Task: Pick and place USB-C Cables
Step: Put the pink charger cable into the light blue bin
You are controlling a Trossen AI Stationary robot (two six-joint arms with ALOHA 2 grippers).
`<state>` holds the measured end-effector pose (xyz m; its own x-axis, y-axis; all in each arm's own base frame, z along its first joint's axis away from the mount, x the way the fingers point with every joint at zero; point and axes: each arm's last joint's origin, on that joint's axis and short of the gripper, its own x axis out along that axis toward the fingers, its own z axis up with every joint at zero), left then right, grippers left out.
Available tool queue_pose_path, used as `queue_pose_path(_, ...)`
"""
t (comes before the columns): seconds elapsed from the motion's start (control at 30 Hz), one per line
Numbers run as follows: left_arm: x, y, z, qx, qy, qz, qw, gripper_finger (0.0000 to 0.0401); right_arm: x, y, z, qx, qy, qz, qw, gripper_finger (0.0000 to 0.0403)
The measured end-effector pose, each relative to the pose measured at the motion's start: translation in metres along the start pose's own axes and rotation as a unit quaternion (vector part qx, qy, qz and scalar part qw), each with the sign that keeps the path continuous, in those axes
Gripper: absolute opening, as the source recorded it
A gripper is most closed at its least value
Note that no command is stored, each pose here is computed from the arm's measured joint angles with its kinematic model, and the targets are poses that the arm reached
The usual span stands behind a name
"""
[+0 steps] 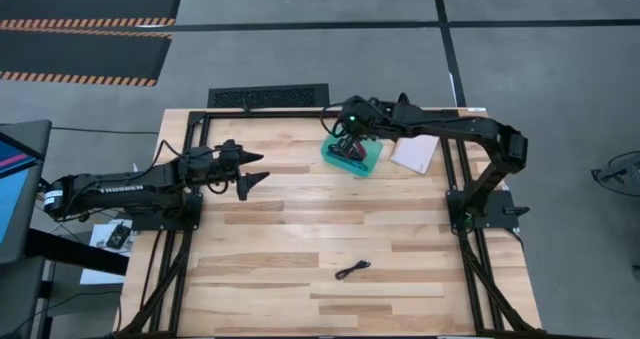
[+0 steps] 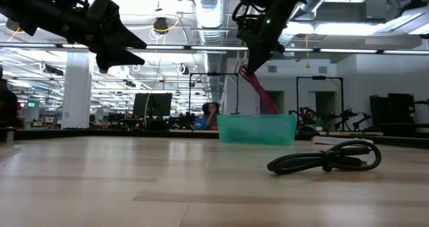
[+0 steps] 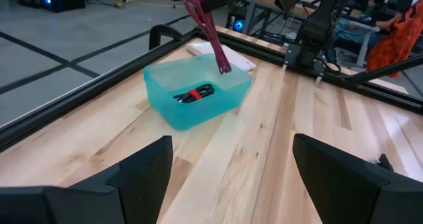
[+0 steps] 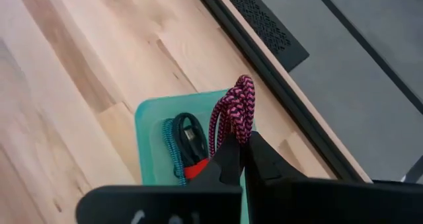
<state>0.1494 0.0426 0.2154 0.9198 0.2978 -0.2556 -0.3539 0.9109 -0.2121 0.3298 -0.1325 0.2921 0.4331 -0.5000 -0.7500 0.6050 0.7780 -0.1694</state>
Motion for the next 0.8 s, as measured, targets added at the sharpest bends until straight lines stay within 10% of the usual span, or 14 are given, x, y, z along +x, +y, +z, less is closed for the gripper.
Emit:
queue_pose_path(0.57, 0.002, 0.001, -0.003, -0.003, 0.017, 0.004, 1.0, 0.03, 0.069, 0.018, -0.021, -0.03, 0.095, 0.003, 0.995, 0.0016)
queue_pose_path(0.8, 0.004, 0.001, -0.006, -0.003, 0.027, 0.006, 1.0, 0.03, 0.08, 0.023, -0.025, -0.048, 0.106, 0.015, 0.993, 0.009)
